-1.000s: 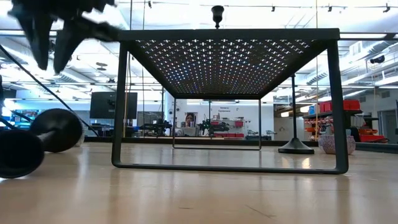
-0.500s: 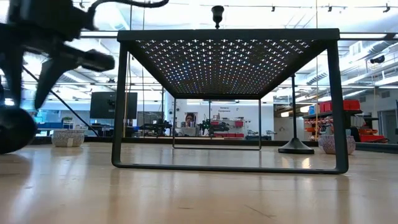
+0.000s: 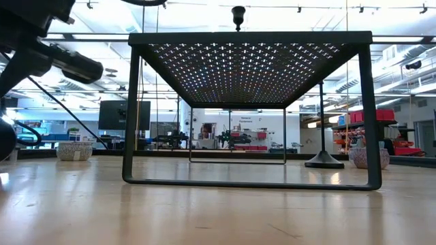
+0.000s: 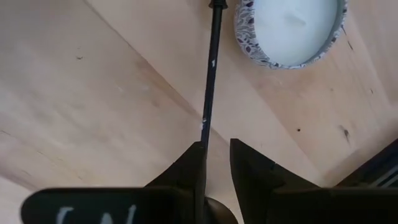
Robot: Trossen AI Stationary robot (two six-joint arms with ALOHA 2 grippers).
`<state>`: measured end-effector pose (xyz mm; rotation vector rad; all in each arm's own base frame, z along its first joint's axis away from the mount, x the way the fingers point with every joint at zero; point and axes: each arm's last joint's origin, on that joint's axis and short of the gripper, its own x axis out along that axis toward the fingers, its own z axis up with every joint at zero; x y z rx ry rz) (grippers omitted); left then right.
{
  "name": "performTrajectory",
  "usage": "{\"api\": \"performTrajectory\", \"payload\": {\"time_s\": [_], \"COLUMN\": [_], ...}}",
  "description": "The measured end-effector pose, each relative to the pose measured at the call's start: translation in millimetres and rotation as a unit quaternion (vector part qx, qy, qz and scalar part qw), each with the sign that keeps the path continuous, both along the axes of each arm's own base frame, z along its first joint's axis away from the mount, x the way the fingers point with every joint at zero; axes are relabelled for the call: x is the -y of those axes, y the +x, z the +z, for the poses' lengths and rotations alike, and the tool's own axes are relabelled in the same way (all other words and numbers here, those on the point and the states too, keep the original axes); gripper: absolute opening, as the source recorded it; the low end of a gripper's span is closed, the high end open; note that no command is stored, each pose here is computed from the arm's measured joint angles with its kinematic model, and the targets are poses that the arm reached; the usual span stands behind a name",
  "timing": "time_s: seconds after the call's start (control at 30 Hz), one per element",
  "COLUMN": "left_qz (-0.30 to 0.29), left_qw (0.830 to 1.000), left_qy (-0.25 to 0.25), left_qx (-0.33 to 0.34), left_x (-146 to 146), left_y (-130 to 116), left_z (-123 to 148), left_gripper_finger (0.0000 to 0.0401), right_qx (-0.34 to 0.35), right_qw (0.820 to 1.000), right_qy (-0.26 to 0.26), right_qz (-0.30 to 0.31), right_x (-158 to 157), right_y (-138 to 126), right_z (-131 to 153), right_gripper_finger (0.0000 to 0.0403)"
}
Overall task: Pick & Place candle stick holders
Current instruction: Put the bottom black candle holder on the shelf
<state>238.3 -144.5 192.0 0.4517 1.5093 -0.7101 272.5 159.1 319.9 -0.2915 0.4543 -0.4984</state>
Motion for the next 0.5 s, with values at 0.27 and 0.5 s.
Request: {"api": "performTrajectory", "payload": {"time_s": [0.27, 0.5], "left_qz": [-0.011, -0.056], "left_qw": [1.000, 0.995], "left_qy": [0.026, 0.076], "left_qx": [-0.013, -0.021], "left_x": [3, 3], "left_y": [4, 10], "left_z": [-15, -35], "left_gripper_finger": [0.0073, 0.0073], "right_qx": [-0.001, -0.001], "right_qw": [1.000, 1.000], "right_qy": [0.001, 0.002], "right_qz": [0.001, 0.002], "right_x": [0, -1], "right_y": [0, 0], "right_z": [0, 0], "right_gripper_finger": [0.0000, 0.0000]}}
